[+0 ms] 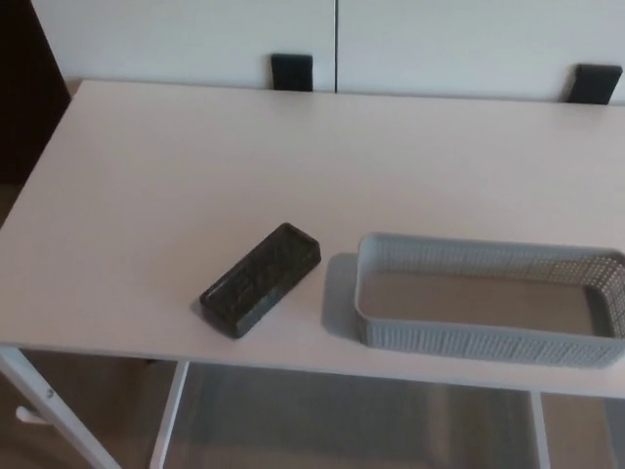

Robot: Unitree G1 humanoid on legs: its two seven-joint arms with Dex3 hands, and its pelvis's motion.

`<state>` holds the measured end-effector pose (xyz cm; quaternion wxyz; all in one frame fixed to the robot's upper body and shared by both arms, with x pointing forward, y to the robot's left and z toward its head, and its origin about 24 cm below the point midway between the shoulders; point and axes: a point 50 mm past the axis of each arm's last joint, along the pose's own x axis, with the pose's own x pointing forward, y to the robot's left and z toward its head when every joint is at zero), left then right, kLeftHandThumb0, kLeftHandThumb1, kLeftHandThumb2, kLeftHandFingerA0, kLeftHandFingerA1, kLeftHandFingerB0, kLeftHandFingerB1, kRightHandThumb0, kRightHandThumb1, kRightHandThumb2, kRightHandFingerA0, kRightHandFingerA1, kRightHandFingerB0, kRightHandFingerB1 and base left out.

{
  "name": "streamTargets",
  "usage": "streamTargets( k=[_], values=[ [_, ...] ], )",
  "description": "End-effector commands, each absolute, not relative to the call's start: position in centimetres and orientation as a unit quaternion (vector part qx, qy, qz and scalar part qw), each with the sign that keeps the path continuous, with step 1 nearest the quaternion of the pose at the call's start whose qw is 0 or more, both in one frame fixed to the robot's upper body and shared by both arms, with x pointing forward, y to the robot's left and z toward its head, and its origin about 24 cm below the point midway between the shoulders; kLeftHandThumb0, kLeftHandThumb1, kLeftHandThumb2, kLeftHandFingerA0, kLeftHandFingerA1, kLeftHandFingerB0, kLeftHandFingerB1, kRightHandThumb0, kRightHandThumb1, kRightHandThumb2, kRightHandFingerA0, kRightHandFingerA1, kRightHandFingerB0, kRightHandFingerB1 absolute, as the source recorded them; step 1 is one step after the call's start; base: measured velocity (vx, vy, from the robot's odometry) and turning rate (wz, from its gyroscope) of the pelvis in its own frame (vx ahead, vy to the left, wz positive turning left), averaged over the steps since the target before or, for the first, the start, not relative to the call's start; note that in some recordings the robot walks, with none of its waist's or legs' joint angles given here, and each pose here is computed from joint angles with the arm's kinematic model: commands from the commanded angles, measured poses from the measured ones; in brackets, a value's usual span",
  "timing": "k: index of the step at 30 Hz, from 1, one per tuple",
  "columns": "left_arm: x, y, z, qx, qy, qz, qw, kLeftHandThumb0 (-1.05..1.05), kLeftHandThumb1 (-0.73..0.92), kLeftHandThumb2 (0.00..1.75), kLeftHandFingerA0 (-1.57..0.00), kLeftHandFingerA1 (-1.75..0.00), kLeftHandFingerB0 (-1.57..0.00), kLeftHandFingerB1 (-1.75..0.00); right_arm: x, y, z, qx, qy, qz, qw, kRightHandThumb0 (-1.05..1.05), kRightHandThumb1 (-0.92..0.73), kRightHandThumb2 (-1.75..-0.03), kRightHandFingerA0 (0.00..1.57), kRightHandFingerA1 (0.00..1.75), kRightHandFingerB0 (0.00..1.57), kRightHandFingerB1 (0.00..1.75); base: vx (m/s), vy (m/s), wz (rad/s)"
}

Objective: The robot walks towards a desk on which an eraser is kept on the left hand side and a container is kept on the right hand side. The robot picks up the eraser using its left hand and places it in the container.

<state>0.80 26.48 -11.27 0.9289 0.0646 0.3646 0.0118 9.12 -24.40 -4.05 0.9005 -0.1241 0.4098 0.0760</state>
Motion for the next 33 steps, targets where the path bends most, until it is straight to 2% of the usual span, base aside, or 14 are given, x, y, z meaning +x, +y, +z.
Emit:
streamTargets(
  k=[1,5,6,7,8,15,16,23,24,26,27,28,32,33],
  values=[
    [1.2,26.6,-10.9,0.076,0.347,0.010,0.935,-0.36,0.57,0.58,-0.50,-0.38,-0.41,-0.33,9.5,-24.4,-3.7,-0.126,0.406,0.084,0.901,-0.19,-0.44,-0.88,0.36,0.61,0.12,0.51,-0.01,0.152,-0.01],
    [1.2,26.2,-10.8,0.080,0.339,0.000,0.937,-0.37,0.58,0.58,-0.50,-0.38,-0.41,-0.33,9.5,-24.4,-3.9,-0.125,0.405,0.083,0.902,-0.18,-0.43,-0.87,0.38,0.62,0.13,0.51,-0.06,0.184,-0.09],
    [1.3,26.1,-10.8,0.078,0.336,-0.001,0.939,-0.47,0.47,0.74,-0.44,-0.48,-0.36,-0.43,9.6,-24.6,-4.0,-0.125,0.406,0.082,0.902,-0.18,-0.43,-0.88,0.37,0.61,0.13,0.51,-0.13,0.160,0.17],
    [1.5,26.0,-10.8,0.082,0.333,-0.003,0.939,-0.39,0.56,0.57,-0.51,-0.38,-0.42,-0.33,9.6,-24.6,-4.1,-0.125,0.407,0.081,0.901,-0.18,-0.43,-0.87,0.37,0.60,0.12,0.50,-0.01,0.084,0.08],
    [1.7,25.8,-10.8,0.088,0.329,-0.005,0.940,-0.48,0.46,0.74,-0.45,-0.48,-0.37,-0.44,9.6,-24.7,-4.2,-0.123,0.406,0.081,0.902,-0.18,-0.43,-0.87,0.37,0.60,0.12,0.50,0.00,0.000,0.00],
    [3.9,24.1,-9.0,0.147,0.242,-0.051,0.958,-0.53,0.47,0.76,-0.47,-0.49,-0.34,-0.43,10.1,-24.6,-4.4,-0.124,0.404,0.083,0.903,-0.18,-0.44,-0.88,0.35,0.59,0.11,0.49,0.00,-0.028,0.03],
    [4.4,23.7,-8.4,0.160,0.220,-0.073,0.960,-0.43,0.60,0.58,-0.49,-0.37,-0.35,-0.32,10.1,-24.6,-4.4,-0.124,0.402,0.084,0.903,-0.18,-0.44,-0.88,0.35,0.59,0.10,0.49,0.01,-0.084,0.04],
    [7.1,19.1,-3.1,0.186,0.085,-0.198,0.959,-0.47,0.62,0.59,-0.43,-0.35,-0.30,-0.30,10.5,-24.3,-4.0,-0.132,0.394,0.093,0.905,-0.17,-0.45,-0.88,0.36,0.59,0.10,0.49,0.00,0.000,0.00],
    [8.1,17.5,-0.9,0.189,0.036,-0.256,0.947,-0.54,0.52,0.77,-0.28,-0.43,-0.19,-0.39,10.7,-24.2,-3.9,-0.134,0.394,0.090,0.905,-0.17,-0.44,-0.88,0.37,0.60,0.12,0.49,0.00,0.000,0.00],
    [8.8,16.6,0.6,0.193,0.005,-0.291,0.937,-0.55,0.52,0.76,-0.27,-0.42,-0.19,-0.39,11.0,-24.1,-3.8,-0.135,0.391,0.088,0.906,-0.16,-0.44,-0.88,0.37,0.60,0.11,0.49,0.00,0.000,0.00],
    [9.3,15.8,1.9,0.193,-0.020,-0.321,0.927,-0.51,0.64,0.60,-0.34,-0.32,-0.24,-0.29,11.2,-24.0,-3.8,-0.134,0.390,0.088,0.907,-0.16,-0.44,-0.88,0.37,0.60,0.11,0.49,0.00,0.000,0.00],
    [10.0,14.3,4.3,0.196,-0.068,-0.375,0.903,-0.58,0.51,0.77,-0.27,-0.42,-0.18,-0.39,11.3,-24.0,-3.8,-0.129,0.388,0.089,0.908,-0.16,-0.44,-0.88,0.36,0.60,0.10,0.49,0.00,0.000,0.00],
    [11.5,10.9,10.7,0.145,-0.134,-0.513,0.836,-0.61,0.47,0.78,-0.26,-0.43,-0.19,-0.40,11.5,-24.0,-3.6,-0.130,0.381,0.091,0.911,-0.17,-0.45,-0.88,0.35,0.59,0.11,0.49,0.00,0.000,0.00],
    [11.5,10.9,10.9,0.142,-0.134,-0.517,0.834,-0.61,0.47,0.78,-0.26,-0.43,-0.19,-0.40,11.6,-23.9,-3.6,-0.131,0.381,0.092,0.911,-0.17,-0.45,-0.88,0.35,0.59,0.11,0.49,0.00,0.000,0.00]
  ],
)
